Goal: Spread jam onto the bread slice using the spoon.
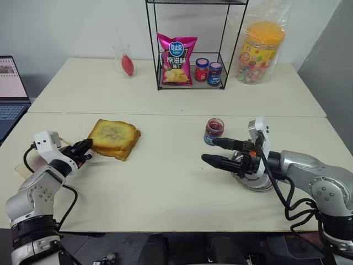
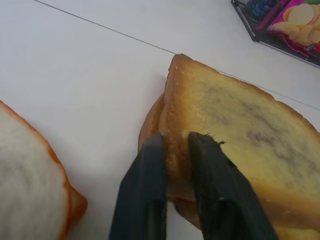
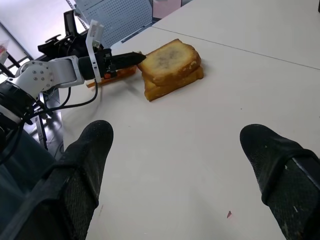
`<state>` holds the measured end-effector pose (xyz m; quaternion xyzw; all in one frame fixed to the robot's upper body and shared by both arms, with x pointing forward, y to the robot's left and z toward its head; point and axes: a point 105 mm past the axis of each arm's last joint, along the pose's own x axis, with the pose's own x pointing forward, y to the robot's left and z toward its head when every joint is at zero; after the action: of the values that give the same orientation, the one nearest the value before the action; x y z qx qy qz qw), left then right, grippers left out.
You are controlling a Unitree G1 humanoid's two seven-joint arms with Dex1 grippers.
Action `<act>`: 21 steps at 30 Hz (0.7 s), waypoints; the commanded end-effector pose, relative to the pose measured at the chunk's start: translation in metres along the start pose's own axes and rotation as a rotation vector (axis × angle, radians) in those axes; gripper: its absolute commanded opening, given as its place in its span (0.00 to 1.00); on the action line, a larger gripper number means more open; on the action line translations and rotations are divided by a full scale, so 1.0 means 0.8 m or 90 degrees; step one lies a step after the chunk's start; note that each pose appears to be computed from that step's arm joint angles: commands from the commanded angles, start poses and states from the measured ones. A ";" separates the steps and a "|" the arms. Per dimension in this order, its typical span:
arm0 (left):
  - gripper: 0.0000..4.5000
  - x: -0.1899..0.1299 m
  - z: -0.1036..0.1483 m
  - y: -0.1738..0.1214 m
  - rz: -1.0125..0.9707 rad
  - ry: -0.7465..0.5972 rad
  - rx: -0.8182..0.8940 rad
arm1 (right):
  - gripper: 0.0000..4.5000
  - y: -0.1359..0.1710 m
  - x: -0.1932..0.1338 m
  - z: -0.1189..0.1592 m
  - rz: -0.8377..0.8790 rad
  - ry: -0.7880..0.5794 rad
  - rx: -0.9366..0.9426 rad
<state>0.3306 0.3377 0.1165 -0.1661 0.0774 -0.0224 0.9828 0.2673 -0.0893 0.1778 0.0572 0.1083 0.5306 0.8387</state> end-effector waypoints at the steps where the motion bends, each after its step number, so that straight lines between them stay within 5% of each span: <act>1: 0.00 0.000 0.030 -0.005 -0.007 -0.041 0.033 | 1.00 0.002 -0.004 0.017 -0.004 -0.028 -0.028; 6: 0.00 -0.001 0.061 -0.027 -0.043 -0.067 0.047 | 1.00 0.005 -0.005 0.017 -0.001 -0.029 -0.021; 11: 0.00 -0.010 0.111 -0.095 -0.195 -0.060 0.117 | 1.00 0.012 -0.022 0.013 0.009 -0.008 -0.009; 16: 0.00 -0.027 0.113 -0.179 -0.413 0.041 0.221 | 1.00 0.024 -0.033 0.012 0.028 0.015 -0.001; 21: 0.00 -0.040 0.099 -0.222 -0.549 0.110 0.253 | 1.00 0.032 -0.039 0.007 0.034 0.029 0.007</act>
<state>0.3193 0.2130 0.2393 -0.0106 0.0856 -0.4082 0.9088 0.2396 -0.1067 0.1828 0.0581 0.1442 0.5432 0.8251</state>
